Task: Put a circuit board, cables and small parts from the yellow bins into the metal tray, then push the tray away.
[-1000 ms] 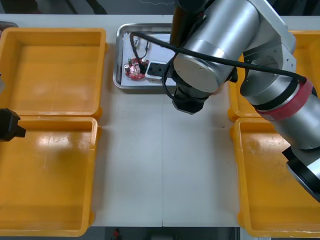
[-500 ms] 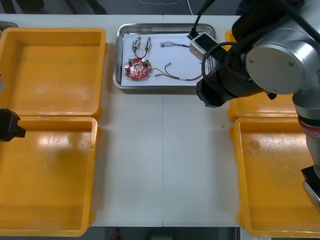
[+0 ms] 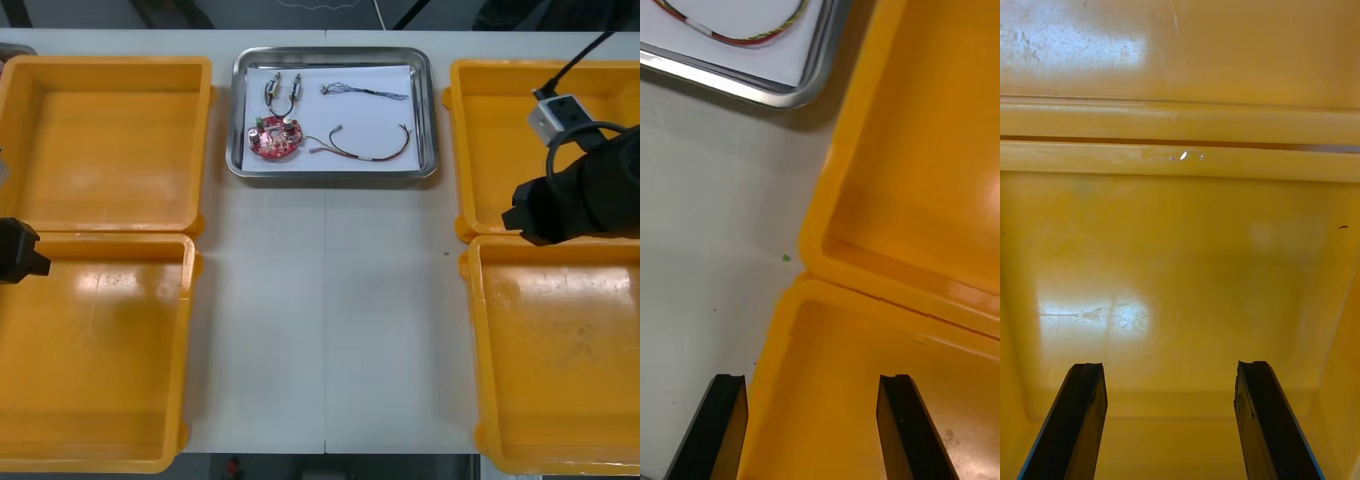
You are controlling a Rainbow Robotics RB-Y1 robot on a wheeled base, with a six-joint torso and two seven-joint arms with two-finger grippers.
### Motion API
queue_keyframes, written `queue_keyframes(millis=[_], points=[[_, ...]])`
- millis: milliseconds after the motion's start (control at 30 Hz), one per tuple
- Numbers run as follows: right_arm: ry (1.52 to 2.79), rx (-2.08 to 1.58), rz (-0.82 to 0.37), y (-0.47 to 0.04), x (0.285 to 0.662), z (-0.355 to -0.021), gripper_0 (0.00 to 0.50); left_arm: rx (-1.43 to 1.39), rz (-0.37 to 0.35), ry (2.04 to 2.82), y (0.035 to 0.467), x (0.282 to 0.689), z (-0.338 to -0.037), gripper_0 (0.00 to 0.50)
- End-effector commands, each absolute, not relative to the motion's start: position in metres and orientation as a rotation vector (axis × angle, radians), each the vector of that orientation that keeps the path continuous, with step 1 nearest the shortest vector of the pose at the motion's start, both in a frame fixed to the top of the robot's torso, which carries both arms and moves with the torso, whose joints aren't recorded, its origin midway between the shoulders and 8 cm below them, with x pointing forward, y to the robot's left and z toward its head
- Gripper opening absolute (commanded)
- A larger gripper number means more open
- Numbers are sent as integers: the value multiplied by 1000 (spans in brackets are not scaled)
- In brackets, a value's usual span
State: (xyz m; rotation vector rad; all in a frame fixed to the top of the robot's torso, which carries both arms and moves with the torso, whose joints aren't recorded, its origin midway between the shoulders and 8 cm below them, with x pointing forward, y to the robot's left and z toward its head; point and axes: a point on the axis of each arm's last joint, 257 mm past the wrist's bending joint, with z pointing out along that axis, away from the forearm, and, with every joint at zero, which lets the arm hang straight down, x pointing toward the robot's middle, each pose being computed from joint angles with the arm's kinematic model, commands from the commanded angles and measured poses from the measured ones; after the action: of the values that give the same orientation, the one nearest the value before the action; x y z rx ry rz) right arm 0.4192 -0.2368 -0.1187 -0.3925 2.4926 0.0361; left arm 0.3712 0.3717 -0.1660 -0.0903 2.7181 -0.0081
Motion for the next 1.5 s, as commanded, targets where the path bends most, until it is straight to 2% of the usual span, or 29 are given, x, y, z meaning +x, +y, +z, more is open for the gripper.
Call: queue_keyframes(millis=[33,300,633,1500], points=[[2508,-182,34,-283,406,-112,500,13,79,2696,386,367,-151,500],[2524,7,7,-341,387,-116,500,13,79,2696,386,367,-151,500],[2570,98,-42,-369,369,-136,500,13,79,2696,386,367,-151,500],[2639,70,-53,-376,350,-150,500,13,79,2696,386,367,-151,500]])
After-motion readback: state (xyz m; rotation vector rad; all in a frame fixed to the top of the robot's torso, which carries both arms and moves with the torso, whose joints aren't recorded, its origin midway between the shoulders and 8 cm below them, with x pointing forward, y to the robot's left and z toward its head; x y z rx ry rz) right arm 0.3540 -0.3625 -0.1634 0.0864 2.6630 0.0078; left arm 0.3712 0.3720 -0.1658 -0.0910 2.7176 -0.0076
